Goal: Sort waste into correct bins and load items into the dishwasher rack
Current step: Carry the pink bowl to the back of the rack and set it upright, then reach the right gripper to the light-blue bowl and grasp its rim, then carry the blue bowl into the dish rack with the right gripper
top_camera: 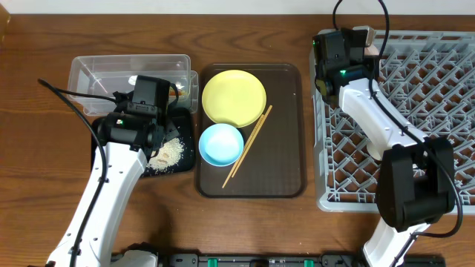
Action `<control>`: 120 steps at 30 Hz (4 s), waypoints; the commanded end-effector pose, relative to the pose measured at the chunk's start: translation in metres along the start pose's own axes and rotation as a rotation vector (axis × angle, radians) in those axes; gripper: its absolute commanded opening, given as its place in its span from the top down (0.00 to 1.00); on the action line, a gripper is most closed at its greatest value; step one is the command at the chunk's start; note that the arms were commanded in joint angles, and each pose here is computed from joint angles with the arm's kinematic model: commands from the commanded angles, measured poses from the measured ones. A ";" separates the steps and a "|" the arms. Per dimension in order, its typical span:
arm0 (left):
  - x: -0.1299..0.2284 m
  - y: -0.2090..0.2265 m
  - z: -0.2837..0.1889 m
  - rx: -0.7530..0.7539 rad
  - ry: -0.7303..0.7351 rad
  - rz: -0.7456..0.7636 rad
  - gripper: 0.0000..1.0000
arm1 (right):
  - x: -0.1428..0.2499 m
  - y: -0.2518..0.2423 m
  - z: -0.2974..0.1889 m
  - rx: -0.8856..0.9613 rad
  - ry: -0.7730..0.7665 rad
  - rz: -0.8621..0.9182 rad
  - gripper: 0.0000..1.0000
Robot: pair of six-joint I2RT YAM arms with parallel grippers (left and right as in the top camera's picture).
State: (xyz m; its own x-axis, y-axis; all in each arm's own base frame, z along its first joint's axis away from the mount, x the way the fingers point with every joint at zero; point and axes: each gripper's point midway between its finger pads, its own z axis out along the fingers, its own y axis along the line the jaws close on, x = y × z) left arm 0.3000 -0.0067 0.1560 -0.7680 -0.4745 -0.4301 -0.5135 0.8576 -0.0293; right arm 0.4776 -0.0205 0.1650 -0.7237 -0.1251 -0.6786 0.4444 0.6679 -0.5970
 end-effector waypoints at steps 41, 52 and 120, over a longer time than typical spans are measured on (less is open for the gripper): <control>0.004 0.005 0.004 -0.026 0.017 0.000 0.37 | -0.029 0.022 -0.002 0.068 -0.135 -0.128 0.99; 0.004 0.005 0.004 -0.026 0.017 0.000 0.37 | 0.030 0.073 -0.021 -0.201 0.030 -0.169 0.99; -0.001 0.069 0.003 -0.162 0.060 -0.125 0.36 | 0.041 0.121 -0.197 -1.048 0.205 -0.059 0.99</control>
State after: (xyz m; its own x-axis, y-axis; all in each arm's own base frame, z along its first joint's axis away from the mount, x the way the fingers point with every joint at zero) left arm 0.2704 0.0517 0.1509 -0.7111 -0.5947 -0.3751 -0.6599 0.7486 0.0640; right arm 0.3799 0.2281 0.0961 -0.9084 -0.1438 -0.3926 -0.2117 0.9680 0.1352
